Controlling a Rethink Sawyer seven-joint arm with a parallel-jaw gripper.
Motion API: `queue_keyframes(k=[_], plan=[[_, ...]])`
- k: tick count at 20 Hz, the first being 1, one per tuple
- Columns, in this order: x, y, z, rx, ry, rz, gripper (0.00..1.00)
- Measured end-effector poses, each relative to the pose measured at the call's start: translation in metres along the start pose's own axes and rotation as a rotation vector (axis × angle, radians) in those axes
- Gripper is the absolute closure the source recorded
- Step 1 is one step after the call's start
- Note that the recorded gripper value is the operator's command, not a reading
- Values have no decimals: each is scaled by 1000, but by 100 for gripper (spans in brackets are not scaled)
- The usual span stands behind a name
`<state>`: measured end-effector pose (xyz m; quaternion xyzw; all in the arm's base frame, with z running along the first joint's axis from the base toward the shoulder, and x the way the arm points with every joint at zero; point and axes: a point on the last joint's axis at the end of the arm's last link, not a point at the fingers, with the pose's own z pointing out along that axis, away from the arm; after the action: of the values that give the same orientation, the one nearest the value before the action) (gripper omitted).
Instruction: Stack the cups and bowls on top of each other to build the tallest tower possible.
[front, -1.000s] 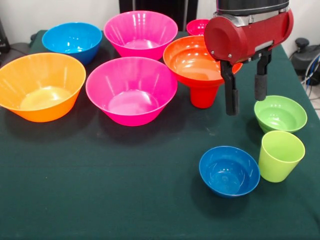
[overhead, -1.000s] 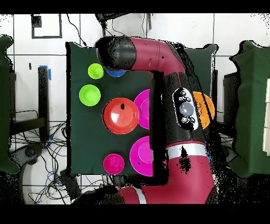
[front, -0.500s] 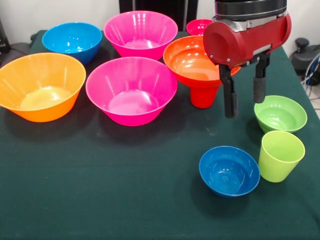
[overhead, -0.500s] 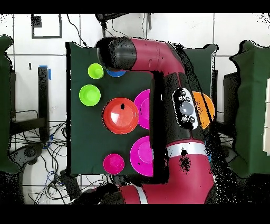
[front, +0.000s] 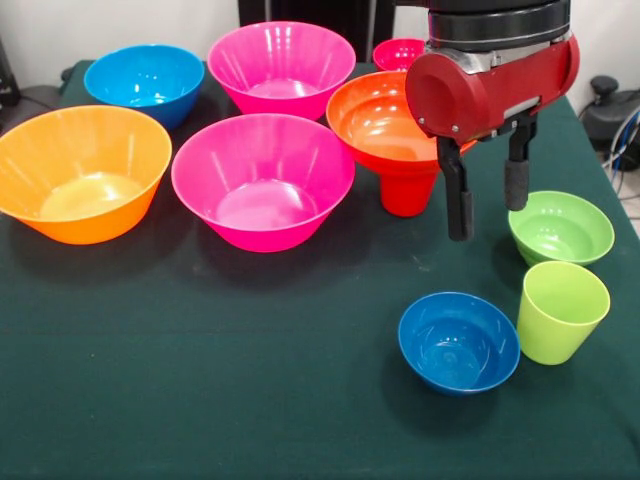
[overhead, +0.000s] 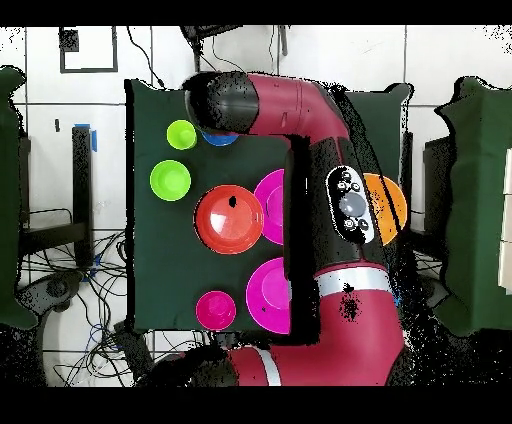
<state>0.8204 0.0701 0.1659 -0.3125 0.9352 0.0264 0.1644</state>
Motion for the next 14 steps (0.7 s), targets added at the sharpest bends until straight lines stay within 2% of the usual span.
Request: queue_keyframes(k=[14], plan=[[8,5,17,-17,17,1,0]])
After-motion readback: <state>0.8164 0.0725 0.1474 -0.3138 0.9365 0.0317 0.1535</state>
